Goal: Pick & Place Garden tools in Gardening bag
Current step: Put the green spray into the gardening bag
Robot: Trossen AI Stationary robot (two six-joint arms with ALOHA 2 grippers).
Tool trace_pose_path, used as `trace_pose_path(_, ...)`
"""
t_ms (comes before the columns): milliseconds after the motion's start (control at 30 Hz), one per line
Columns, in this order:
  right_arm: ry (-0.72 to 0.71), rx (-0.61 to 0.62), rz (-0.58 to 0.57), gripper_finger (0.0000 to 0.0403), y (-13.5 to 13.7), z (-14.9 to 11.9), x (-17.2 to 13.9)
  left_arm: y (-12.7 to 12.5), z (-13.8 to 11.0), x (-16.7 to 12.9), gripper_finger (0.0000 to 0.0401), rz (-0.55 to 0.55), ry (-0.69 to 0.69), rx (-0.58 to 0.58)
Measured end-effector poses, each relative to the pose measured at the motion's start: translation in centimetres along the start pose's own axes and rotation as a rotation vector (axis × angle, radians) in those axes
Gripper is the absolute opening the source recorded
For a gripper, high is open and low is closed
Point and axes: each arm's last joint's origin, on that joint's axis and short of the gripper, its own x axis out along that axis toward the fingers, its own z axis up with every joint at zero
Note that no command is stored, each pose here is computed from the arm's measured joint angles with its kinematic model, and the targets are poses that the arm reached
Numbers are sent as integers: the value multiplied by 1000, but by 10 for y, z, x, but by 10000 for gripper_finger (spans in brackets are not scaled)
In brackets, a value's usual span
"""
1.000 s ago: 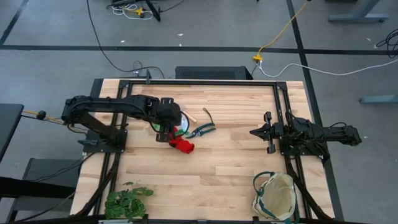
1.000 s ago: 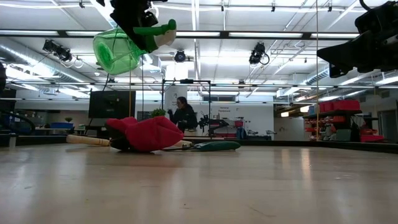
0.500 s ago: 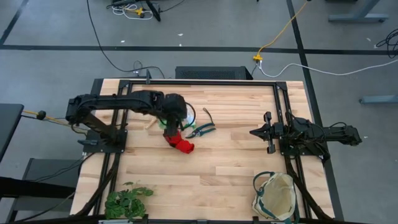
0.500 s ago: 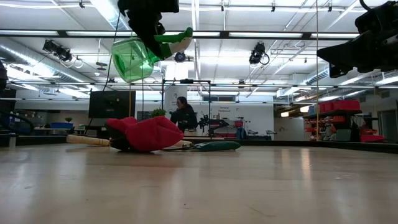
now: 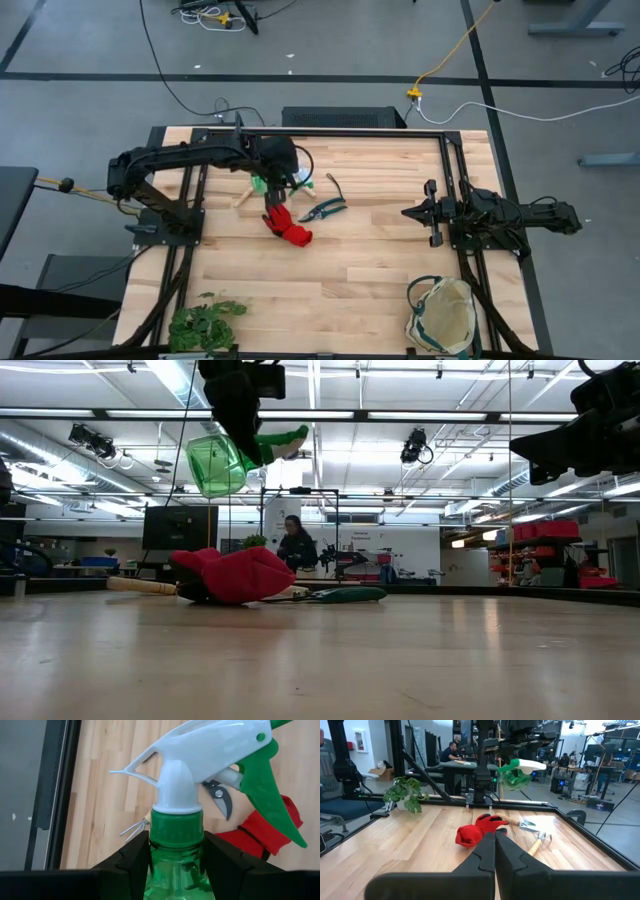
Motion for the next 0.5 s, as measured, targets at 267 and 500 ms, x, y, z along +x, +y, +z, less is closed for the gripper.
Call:
trace_pose_path(267, 0, 0, 0, 2, 0, 0, 0, 3, -1, 0, 167, 4, 1, -18)
trace_pose_path(500, 0, 0, 0, 2, 0, 0, 0, 3, 0, 0, 167, -4, -1, -34)
